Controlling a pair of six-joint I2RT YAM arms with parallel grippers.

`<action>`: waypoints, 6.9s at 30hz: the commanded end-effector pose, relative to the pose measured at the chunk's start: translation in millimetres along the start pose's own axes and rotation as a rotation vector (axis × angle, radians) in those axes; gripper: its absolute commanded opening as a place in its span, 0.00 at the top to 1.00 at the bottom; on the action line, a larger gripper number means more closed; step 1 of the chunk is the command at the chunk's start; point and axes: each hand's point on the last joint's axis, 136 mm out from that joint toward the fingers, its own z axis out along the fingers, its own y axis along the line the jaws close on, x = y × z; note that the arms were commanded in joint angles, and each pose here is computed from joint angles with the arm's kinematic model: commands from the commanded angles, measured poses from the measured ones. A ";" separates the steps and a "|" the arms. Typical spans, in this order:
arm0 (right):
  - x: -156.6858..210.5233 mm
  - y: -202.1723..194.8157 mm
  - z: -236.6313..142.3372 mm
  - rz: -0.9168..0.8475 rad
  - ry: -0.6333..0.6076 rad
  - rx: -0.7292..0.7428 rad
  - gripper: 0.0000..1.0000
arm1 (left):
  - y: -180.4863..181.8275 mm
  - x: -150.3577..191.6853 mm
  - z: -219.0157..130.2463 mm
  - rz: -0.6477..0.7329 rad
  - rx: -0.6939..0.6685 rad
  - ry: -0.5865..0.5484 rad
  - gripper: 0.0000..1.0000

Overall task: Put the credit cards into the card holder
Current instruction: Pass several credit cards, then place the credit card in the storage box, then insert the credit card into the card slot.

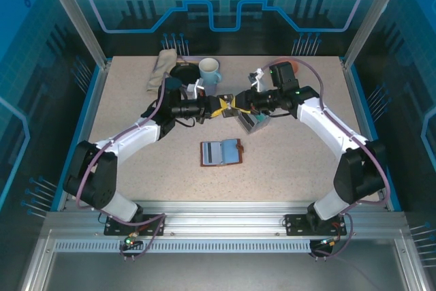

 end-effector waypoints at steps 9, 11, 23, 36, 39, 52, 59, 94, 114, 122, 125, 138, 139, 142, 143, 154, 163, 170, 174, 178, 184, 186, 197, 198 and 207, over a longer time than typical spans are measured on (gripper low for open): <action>2.1 -9.6 -4.0 0.006 0.015 0.001 0.83 | -36.4 7.6 -8.2 0.053 0.085 0.039 0.84; 4.3 -14.4 -3.8 0.020 0.028 0.006 0.85 | -41.6 7.8 -9.4 0.061 0.098 0.038 0.83; 4.9 -31.8 -5.9 0.061 0.009 0.045 0.81 | -51.0 9.5 -14.8 0.074 0.127 0.041 0.83; -4.5 -41.9 -19.5 0.063 -0.037 0.093 0.86 | -30.7 6.3 -20.2 0.039 0.059 0.010 0.90; -13.1 -49.8 -31.1 0.051 -0.075 0.138 0.88 | -11.7 3.6 -27.3 0.010 -0.001 -0.025 0.92; -25.4 -89.6 -17.6 -0.449 0.120 0.616 0.92 | 69.6 20.7 -53.2 -0.008 -0.382 -0.038 0.95; -28.9 -110.7 2.7 -0.652 0.224 0.797 0.92 | 73.8 26.3 -55.9 -0.009 -0.396 -0.031 0.94; -24.0 -170.4 25.7 -0.589 0.330 0.933 0.73 | 83.5 29.0 -53.1 -0.036 -0.403 -0.021 0.91; 100.4 -116.9 42.2 -0.323 0.333 0.803 0.35 | 134.4 82.7 -29.1 -0.014 -0.585 0.188 0.98; 119.6 -138.1 49.9 -0.276 0.390 0.855 0.31 | 149.5 78.5 -20.0 -0.034 -0.592 0.182 0.98; 124.6 -144.0 60.4 -0.243 0.398 0.830 0.31 | 156.5 76.6 -17.3 -0.034 -0.606 0.186 0.99; 123.8 -170.1 74.5 -0.157 0.399 0.786 0.47 | 183.2 76.7 -8.1 -0.032 -0.616 0.205 0.98; 123.9 -171.7 74.3 -0.153 0.398 0.784 0.50 | 185.6 77.5 -8.5 -0.033 -0.617 0.205 0.98; 124.1 -175.0 73.8 -0.142 0.397 0.778 0.59 | 192.0 78.7 -9.6 -0.033 -0.632 0.205 0.98; 123.9 -177.1 73.5 -0.137 0.396 0.777 0.62 | 193.3 78.9 -9.5 -0.031 -0.633 0.206 0.98; 129.5 -194.7 72.3 -0.088 0.411 0.772 0.82 | 215.9 87.7 -13.1 -0.015 -0.685 0.263 0.98; 132.6 -199.0 73.1 -0.077 0.415 0.772 0.87 | 223.2 89.5 -27.2 0.020 -0.770 0.243 0.98; 137.2 -199.0 76.5 -0.062 0.424 0.753 0.89 | 221.9 91.3 -3.4 -0.009 -0.735 0.238 0.97; 138.7 -198.0 78.0 -0.061 0.425 0.745 0.90 | 223.1 99.7 9.6 -0.005 -0.739 0.268 0.96; 139.9 -197.8 78.8 -0.061 0.427 0.744 0.90 | 226.1 102.7 12.8 -0.020 -0.739 0.269 0.95; 140.3 -199.0 78.1 -0.060 0.426 0.750 0.91 | 224.7 100.3 13.1 -0.039 -0.733 0.243 0.95; 140.2 -200.4 76.3 -0.061 0.426 0.759 0.91 | 220.2 97.7 14.3 -0.036 -0.713 0.226 0.96; 126.5 -188.2 69.1 -0.048 0.388 0.707 0.71 | 211.6 85.3 12.2 -0.063 -0.550 0.200 0.96; 123.0 -183.1 68.1 -0.051 0.375 0.694 0.70 | 212.6 86.5 11.9 -0.062 -0.552 0.207 0.96; 105.8 -166.1 55.6 -0.035 0.306 0.685 0.54 | 213.1 86.9 10.0 -0.072 -0.545 0.200 0.96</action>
